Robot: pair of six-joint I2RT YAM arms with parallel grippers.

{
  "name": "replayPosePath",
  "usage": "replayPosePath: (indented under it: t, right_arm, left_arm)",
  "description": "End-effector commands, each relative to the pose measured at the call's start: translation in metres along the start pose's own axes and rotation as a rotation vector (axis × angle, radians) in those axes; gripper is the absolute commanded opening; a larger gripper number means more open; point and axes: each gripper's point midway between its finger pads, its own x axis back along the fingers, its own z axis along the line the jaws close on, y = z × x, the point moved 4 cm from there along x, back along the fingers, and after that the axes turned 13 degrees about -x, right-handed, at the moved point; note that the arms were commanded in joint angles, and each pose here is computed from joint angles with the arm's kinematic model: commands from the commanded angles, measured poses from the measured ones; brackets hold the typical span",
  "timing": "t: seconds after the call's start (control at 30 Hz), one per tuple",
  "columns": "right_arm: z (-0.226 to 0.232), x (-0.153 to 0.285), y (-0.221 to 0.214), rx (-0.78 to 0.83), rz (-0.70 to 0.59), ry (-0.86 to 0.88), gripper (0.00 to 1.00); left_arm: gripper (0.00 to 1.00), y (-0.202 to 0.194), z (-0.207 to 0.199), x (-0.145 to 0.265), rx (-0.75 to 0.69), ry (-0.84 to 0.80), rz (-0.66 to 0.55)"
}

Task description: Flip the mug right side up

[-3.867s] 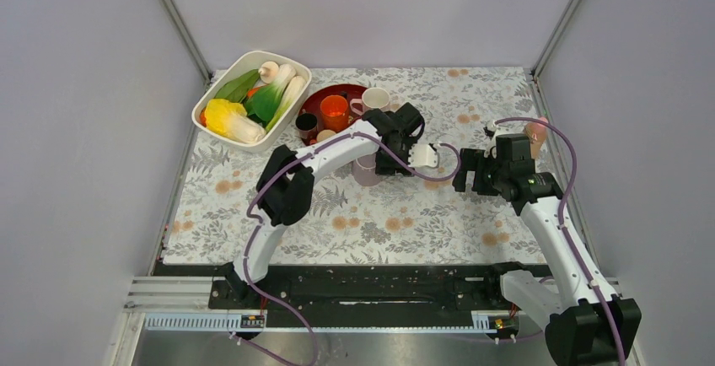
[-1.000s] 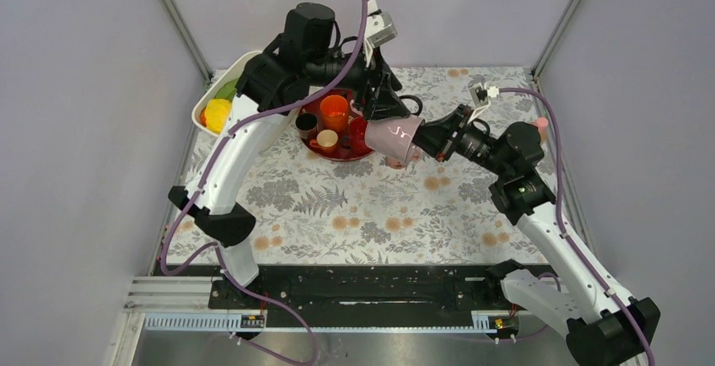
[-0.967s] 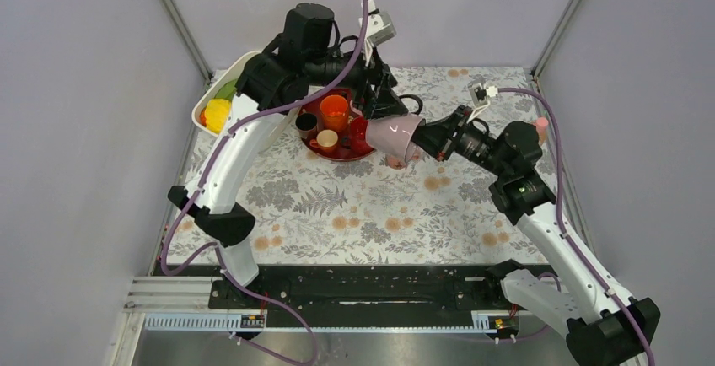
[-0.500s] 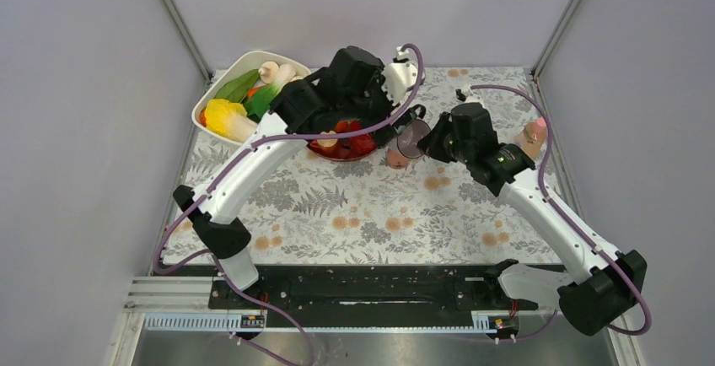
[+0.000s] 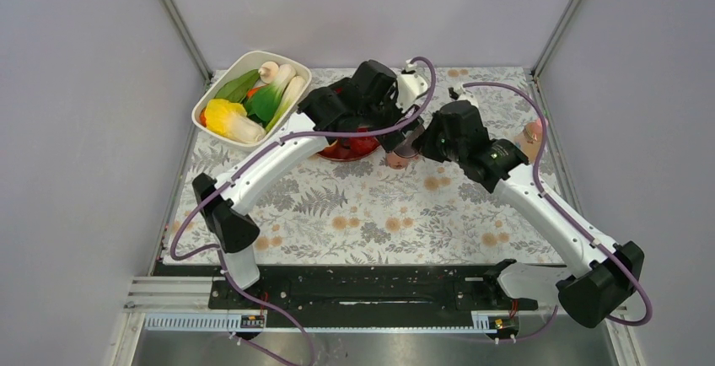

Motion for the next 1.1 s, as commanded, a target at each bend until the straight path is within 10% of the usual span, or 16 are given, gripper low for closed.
replayPosePath:
  t: [0.0,0.13,0.23,0.6,1.07]
  right_arm:
    - [0.044,0.017,0.029,-0.056,-0.107,0.155,0.0]
    - [0.05,0.018,0.027,-0.039,-0.092,0.182,0.0]
    - [0.054,0.012,0.021,-0.016,-0.059,0.215,0.0]
    - [0.089,0.015,0.001,0.311,0.051,0.555,0.75]
    - [0.098,-0.081,-0.054,1.01,0.406,0.681,0.88]
  left_arm:
    - [0.92,-0.005,0.008,-0.013,-0.015,0.086,0.01]
    - [0.52,-0.023,0.021,-0.021,-0.096,0.176,0.087]
    - [0.0,-0.036,0.022,-0.025,-0.121,0.177,0.125]
    - [0.0,-0.114,0.086,0.01,0.151,0.199,0.176]
    - [0.0,-0.257,0.14,0.114,0.605,0.398,0.23]
